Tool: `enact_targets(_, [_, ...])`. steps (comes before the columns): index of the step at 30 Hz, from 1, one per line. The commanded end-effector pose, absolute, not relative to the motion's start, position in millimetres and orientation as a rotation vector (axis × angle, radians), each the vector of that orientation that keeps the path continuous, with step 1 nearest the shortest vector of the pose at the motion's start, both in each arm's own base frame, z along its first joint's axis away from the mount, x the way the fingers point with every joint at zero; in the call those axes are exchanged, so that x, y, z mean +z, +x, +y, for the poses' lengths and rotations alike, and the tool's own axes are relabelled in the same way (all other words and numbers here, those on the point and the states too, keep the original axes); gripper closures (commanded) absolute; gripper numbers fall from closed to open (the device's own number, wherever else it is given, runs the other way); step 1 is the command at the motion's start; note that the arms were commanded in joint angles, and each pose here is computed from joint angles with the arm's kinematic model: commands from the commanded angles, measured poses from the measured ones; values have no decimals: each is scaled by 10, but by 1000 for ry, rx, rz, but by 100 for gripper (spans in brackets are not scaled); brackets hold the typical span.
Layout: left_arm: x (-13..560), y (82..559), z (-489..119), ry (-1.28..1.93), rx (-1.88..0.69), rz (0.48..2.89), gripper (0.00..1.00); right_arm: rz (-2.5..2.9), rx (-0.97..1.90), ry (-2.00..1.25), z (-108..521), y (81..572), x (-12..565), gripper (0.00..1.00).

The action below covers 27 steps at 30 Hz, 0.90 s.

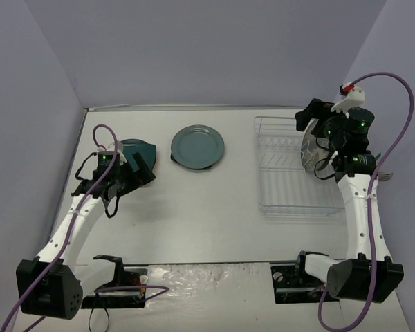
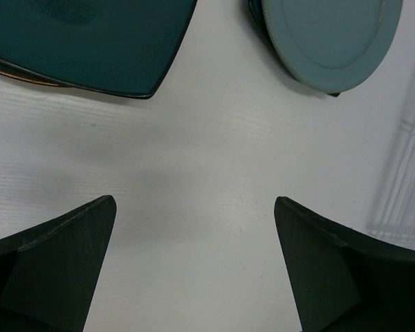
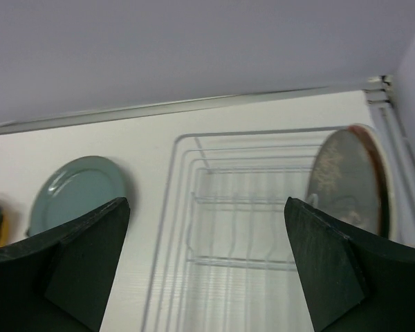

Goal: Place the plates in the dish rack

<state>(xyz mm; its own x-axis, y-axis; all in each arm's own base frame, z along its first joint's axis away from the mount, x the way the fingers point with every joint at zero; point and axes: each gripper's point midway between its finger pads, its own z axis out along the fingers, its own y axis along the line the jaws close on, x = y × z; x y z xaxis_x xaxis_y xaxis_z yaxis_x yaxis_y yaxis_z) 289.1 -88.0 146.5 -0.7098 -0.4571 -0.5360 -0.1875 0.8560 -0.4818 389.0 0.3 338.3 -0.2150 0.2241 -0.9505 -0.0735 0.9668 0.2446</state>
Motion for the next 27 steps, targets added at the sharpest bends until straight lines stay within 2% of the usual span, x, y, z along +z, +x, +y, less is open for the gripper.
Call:
enact_targets(1, [1740, 3206, -1136, -558, -670, 2215, 3, 1605, 613, 23, 763, 3724, 3831, 6])
enact_targets(6, [1756, 3332, -1236, -557, -676, 2218, 3, 1603, 968, -25, 1739, 3523, 3576, 5])
enact_targets(12, [1770, 3274, -1172, -487, -615, 2234, 3, 1724, 1024, 15, 2457, 3587, 3038, 4])
enact_targets(20, [1620, 3034, -1078, -409, -558, 2299, 3, 1921, 861, 285, 2640, 4117, 1982, 5])
enact_targets(27, [1479, 2827, -1007, -369, -526, 2342, 3, 2001, 765, 395, 2745, 4556, 1374, 7])
